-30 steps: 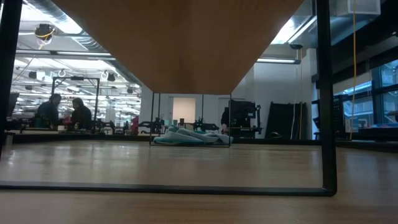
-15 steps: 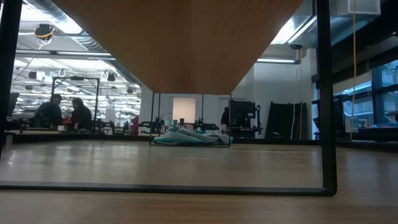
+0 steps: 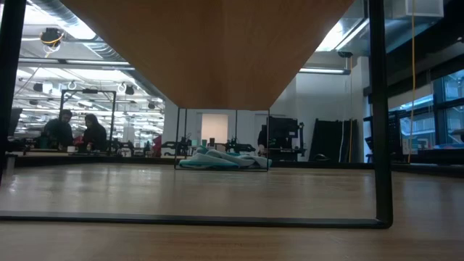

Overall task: Stack small to large cups/mugs on shelf
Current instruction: Put the yellow cup on the shelf

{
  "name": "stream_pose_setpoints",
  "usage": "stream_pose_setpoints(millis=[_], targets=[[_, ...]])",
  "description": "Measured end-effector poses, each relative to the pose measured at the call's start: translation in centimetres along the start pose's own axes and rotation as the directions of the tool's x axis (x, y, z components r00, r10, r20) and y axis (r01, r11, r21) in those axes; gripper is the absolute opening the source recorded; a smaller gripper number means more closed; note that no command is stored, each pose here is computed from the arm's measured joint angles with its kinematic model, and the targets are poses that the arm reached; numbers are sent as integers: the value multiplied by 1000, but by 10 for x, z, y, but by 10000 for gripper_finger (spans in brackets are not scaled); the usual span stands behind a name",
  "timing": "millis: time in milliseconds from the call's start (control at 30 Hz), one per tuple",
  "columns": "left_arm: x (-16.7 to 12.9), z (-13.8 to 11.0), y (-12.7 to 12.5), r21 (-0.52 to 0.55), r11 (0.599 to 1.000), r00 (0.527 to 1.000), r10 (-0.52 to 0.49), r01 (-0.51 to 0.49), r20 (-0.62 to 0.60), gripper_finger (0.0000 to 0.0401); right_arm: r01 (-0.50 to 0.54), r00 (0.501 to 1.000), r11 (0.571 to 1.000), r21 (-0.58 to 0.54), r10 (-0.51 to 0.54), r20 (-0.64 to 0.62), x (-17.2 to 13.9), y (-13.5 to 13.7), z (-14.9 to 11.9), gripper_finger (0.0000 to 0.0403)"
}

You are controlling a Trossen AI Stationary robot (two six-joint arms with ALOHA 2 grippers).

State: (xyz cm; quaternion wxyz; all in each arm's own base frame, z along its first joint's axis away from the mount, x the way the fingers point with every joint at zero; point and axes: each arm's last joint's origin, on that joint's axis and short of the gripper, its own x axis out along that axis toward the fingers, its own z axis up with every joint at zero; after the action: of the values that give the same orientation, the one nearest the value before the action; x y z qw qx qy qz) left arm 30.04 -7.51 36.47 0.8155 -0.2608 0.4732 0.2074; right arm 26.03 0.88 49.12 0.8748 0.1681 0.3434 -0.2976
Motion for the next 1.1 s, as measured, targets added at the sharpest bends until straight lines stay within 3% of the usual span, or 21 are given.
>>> stream_pose_setpoints(millis=[333,767,1100], targets=[[-28,1,6,-17,999,997,41,-40,58,70,0,1000,1000,0,0,0,0,0,0,186],[-35,-22,2,-65,992,994,108,-107,17,63,0,1000,1000,-7,0,0,0,0,0,186],[-28,-23,-2,-63,989,990,136,-134,28,42,0,1000,1000,-24,0,0,0,0,0,186]])
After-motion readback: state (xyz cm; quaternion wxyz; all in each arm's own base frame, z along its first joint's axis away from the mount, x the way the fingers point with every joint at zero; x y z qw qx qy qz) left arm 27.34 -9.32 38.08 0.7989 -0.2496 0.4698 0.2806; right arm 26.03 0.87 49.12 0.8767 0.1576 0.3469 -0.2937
